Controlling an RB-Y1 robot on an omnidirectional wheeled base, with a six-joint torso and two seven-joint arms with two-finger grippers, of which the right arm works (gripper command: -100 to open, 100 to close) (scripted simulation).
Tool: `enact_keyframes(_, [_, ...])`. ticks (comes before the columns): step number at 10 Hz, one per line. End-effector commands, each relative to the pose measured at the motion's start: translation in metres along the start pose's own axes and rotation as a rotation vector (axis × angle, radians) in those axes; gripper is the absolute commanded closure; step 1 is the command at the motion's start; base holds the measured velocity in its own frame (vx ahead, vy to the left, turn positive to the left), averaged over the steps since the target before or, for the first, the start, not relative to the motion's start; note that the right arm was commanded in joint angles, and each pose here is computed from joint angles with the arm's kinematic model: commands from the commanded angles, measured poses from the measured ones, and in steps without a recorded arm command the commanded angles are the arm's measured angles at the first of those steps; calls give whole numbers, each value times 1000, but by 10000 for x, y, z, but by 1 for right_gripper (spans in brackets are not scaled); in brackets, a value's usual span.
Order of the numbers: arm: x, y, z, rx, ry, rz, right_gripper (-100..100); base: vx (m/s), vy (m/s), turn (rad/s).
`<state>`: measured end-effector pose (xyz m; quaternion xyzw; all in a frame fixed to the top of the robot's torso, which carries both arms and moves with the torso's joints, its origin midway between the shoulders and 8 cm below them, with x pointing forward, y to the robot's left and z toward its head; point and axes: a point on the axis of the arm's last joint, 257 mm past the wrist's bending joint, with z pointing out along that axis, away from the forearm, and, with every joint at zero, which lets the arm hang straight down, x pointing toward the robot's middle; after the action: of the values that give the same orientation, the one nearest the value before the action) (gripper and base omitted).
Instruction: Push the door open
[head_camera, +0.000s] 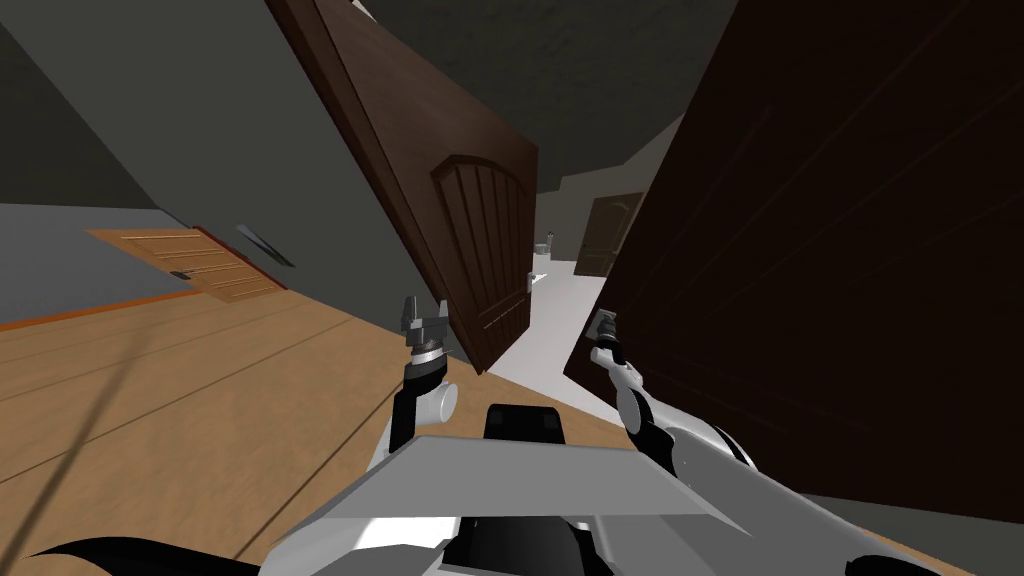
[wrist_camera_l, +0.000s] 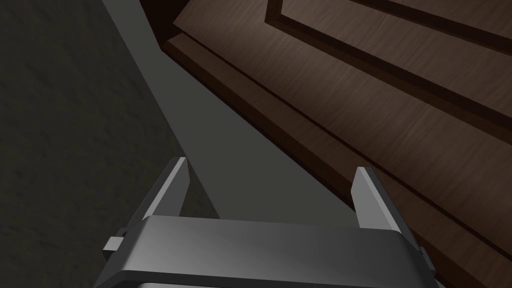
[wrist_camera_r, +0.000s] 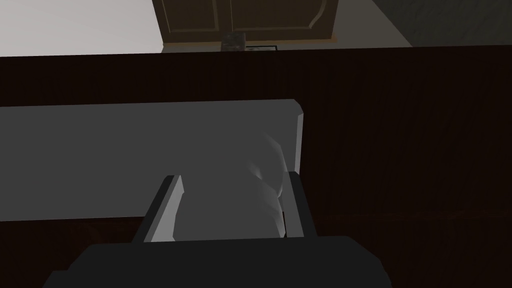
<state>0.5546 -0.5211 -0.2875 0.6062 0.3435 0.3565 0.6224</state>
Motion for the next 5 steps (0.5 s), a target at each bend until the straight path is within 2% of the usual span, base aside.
enact_keyframes(1, [-82,110,32,-23,-11,-3,100,-13,2,2])
enact_keyframes(2, [-82,110,32,-23,-11,-3,100,0,0,0])
enact_keyframes(3, [-162,103,29,-21,-37,-4,100,61,-2,17])
enact_keyframes(5, [-239,94,23,-19,-62,-4,100,120,-12,3])
